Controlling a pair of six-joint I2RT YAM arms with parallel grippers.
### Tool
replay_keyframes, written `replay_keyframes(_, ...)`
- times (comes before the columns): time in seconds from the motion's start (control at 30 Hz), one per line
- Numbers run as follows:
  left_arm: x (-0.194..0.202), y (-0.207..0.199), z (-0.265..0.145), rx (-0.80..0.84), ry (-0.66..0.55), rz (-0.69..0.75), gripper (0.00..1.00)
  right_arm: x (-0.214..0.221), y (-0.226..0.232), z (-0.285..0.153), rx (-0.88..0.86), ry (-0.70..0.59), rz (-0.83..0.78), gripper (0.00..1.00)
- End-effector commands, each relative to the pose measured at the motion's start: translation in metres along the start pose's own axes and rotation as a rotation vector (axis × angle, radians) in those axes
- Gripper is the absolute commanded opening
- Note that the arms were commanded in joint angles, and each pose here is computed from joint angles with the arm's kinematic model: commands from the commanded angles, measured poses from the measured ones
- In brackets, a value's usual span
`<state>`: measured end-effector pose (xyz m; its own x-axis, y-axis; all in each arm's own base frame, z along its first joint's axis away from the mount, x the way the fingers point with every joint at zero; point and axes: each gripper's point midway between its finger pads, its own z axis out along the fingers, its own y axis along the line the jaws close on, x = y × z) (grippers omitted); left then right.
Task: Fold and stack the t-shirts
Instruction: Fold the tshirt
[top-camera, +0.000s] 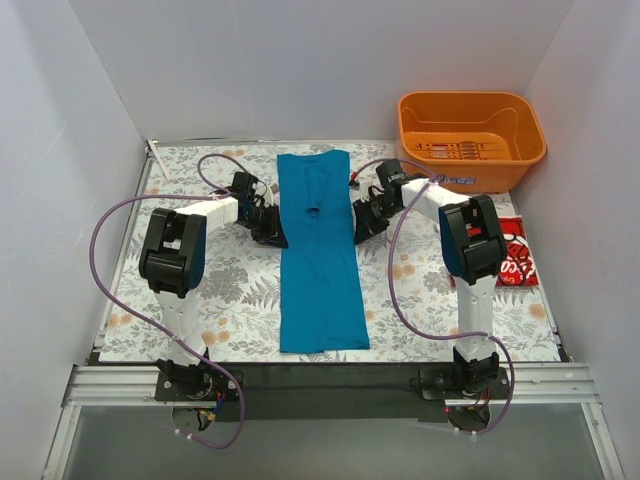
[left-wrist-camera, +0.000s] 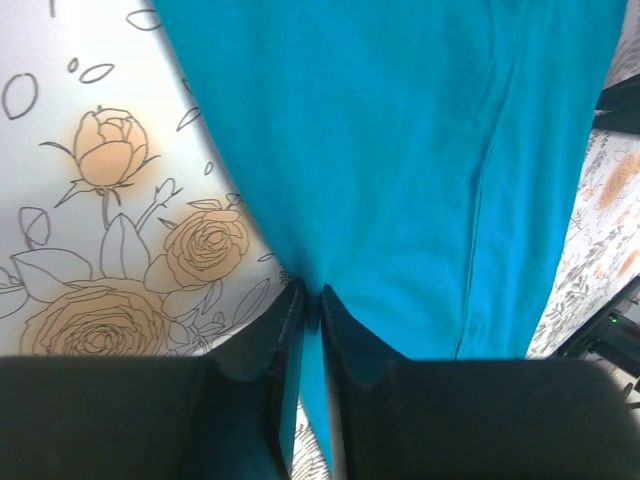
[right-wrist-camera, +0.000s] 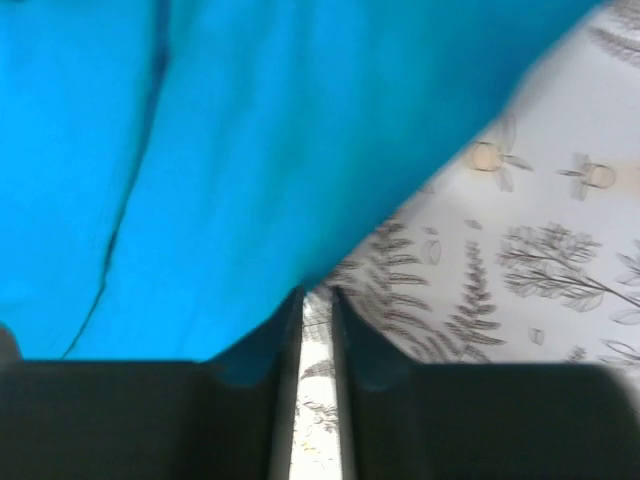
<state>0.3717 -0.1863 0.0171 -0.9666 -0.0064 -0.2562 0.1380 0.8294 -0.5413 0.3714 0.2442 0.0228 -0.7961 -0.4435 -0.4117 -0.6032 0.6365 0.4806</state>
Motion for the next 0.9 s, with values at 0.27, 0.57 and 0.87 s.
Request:
replay_keyframes(0.27,0.023,0.018,-0.005,-0.072,0.039,-0.008,0.15,0.027,0.018,0.012,0.003,0.078,0.05,0.37)
replay_keyframes(0.57,0.028,0.027,-0.006,-0.114,0.04,-0.006,0.01,0.042,-0.01,0.013,0.147,0.129,0.055,0.01)
replay_keyframes(0.87,0.024,0.018,-0.009,-0.064,0.028,0.023,0.07,0.031,0.011,0.003,0.057,0.086,0.007,0.14)
